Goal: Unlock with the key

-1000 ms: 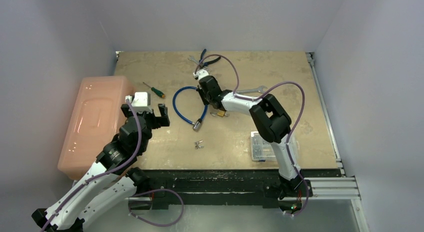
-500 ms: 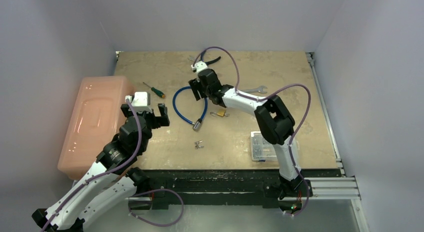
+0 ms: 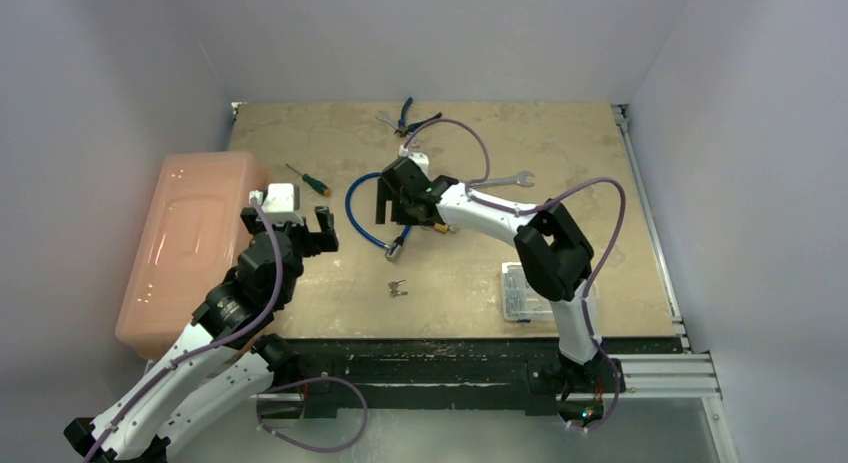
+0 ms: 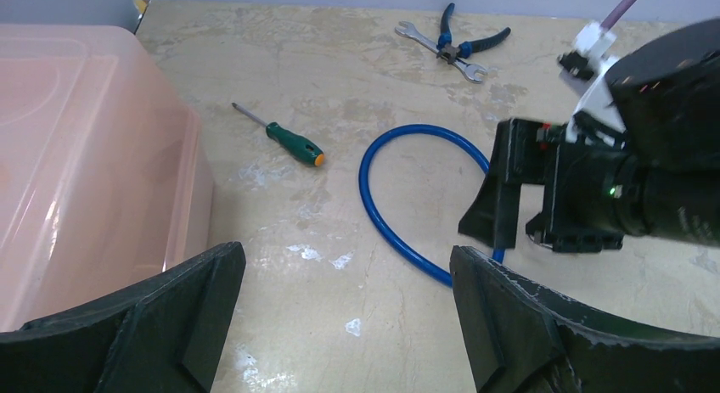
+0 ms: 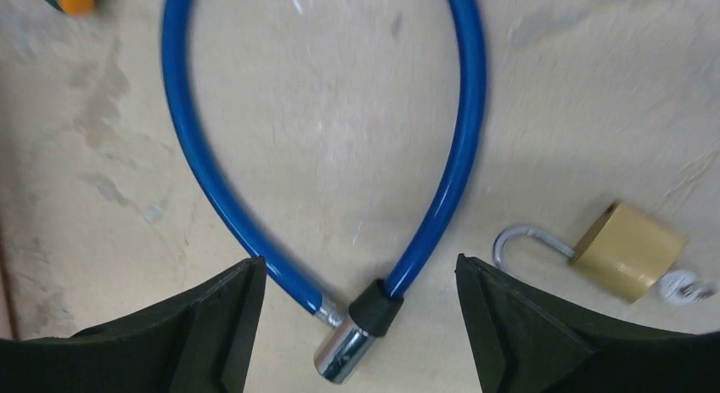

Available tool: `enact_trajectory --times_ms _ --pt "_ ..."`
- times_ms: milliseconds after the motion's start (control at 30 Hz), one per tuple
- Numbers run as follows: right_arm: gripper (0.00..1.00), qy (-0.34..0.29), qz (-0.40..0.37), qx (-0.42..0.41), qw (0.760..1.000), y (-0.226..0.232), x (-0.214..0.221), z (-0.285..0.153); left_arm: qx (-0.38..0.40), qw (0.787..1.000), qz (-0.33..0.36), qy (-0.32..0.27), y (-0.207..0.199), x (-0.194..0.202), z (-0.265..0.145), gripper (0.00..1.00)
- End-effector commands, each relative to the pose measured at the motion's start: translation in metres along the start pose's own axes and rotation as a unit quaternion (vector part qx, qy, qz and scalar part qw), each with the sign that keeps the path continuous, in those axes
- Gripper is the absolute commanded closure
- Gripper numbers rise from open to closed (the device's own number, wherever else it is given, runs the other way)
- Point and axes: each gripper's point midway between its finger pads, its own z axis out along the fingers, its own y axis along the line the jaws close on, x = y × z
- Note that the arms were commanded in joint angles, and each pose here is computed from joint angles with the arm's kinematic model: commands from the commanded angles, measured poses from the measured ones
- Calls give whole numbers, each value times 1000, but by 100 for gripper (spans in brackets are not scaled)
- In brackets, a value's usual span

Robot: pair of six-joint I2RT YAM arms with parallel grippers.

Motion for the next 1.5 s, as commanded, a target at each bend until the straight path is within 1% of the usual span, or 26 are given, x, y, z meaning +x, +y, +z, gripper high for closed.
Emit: enact_trajectory --times_ms 0,67,233,333,467,567,600,633,733,933,1100,1300,1400,1467 --pt "12 26 47 30 998 1 26 -8 0 1000 1 -12 2 -7 -2 1" --pt "15 20 47 44 998 -2 30 -4 0 1000 2 -11 2 -7 -2 1" --pt "25 30 45 72 996 -12 42 14 1 1000 2 -10 2 -7 -2 1" --pt "35 39 43 86 995 -19 51 22 0 1000 2 -10 2 -6 -2 1" --pt "42 34 28 101 994 -25 52 31 -1 1000 2 -9 3 -6 -2 1" --pt "62 26 10 122 992 -34 48 32 -2 1000 3 -8 3 -5 -1 1" --pt "70 22 5 130 991 -38 46 32 -3 1000 3 -8 3 -5 -1 1" --pt "81 20 -1 133 991 -41 44 31 -2 1000 3 -7 3 -5 -1 1" --pt "100 18 -6 147 989 -54 38 30 -2 1000 3 -7 2 -5 -1 1" --pt "100 6 12 178 984 -91 26 23 -3 1000 5 -3 2 -3 0 1" --pt "100 2 36 218 975 -139 22 13 -4 1000 7 -1 2 -2 1 1" --pt "100 -11 58 261 964 -198 15 -10 -9 1000 10 1 3 -1 2 1" --pt "100 -16 66 271 960 -214 14 -20 -8 1000 11 1 3 -1 2 1" --pt "100 -15 70 267 961 -214 15 -22 -9 1000 11 1 2 -1 2 1"
